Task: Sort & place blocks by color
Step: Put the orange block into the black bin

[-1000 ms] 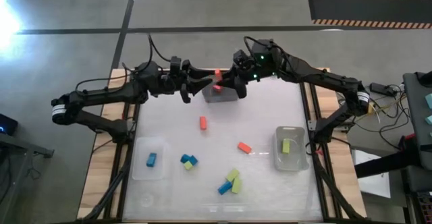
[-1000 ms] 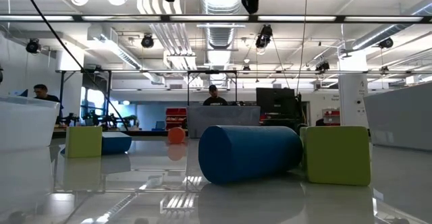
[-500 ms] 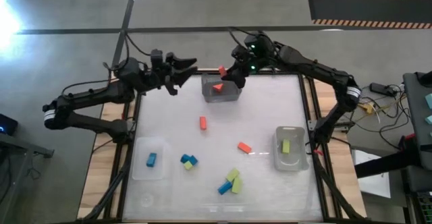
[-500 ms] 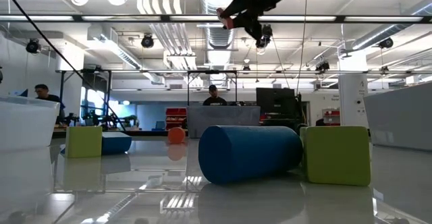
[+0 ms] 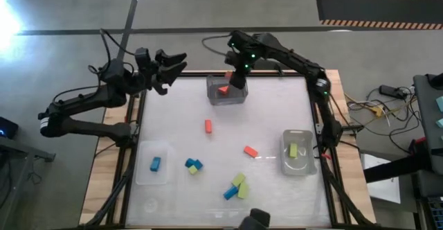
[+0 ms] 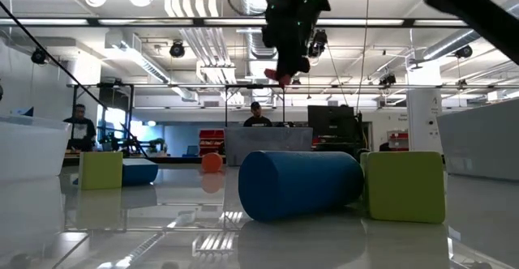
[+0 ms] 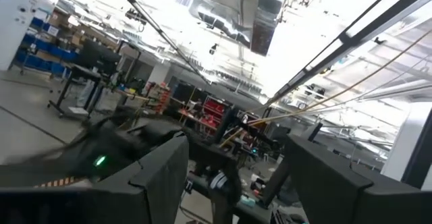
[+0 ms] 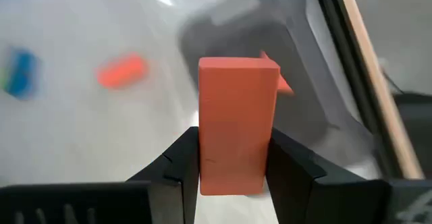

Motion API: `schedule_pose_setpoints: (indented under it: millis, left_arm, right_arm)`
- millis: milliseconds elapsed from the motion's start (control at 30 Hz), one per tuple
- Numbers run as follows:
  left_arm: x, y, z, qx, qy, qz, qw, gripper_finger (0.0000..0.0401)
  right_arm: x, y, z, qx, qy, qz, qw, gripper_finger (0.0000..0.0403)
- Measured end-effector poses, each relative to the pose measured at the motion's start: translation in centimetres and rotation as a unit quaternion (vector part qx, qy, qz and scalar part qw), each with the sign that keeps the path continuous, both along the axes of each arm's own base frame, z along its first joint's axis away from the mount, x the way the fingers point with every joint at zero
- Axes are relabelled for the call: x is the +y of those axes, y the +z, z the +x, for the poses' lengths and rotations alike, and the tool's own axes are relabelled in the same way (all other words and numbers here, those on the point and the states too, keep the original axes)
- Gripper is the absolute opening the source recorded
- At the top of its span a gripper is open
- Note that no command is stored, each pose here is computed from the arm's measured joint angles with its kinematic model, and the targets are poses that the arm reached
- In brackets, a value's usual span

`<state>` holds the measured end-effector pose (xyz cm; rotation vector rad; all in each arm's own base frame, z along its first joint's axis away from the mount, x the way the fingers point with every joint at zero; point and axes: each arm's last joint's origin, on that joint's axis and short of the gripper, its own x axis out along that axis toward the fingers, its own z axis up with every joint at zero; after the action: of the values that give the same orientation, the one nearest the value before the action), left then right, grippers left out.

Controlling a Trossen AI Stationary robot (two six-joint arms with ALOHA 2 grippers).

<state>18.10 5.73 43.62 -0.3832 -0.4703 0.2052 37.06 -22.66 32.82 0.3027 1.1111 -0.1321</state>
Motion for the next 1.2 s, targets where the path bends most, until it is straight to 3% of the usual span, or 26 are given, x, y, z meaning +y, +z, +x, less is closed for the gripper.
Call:
schedule_pose_setpoints:
  millis: [300, 500, 1200]
  left_arm:
    - [-0.2, 0.2, -0.6, -0.008, -0.001, 0.000, 1.000, 0.0228]
    - [-0.2, 0.2, -0.5, -0.007, -0.002, -0.001, 1.000, 0.0228]
    - [-0.1, -0.3, -0.4, 0.002, -0.003, -0.005, 1.000, 0.0228]
  right_arm:
    - [-1.3, -4.1, 1.5, 0.090, 0.050, -0.047, 0.994, 0.0117]
    - [-2.1, -5.5, 2.5, 0.089, 0.102, -0.093, 0.986, 0.0117]
    - [-3.5, -11.5, 4.1, 0.137, 0.140, -0.080, 0.977, 0.0117]
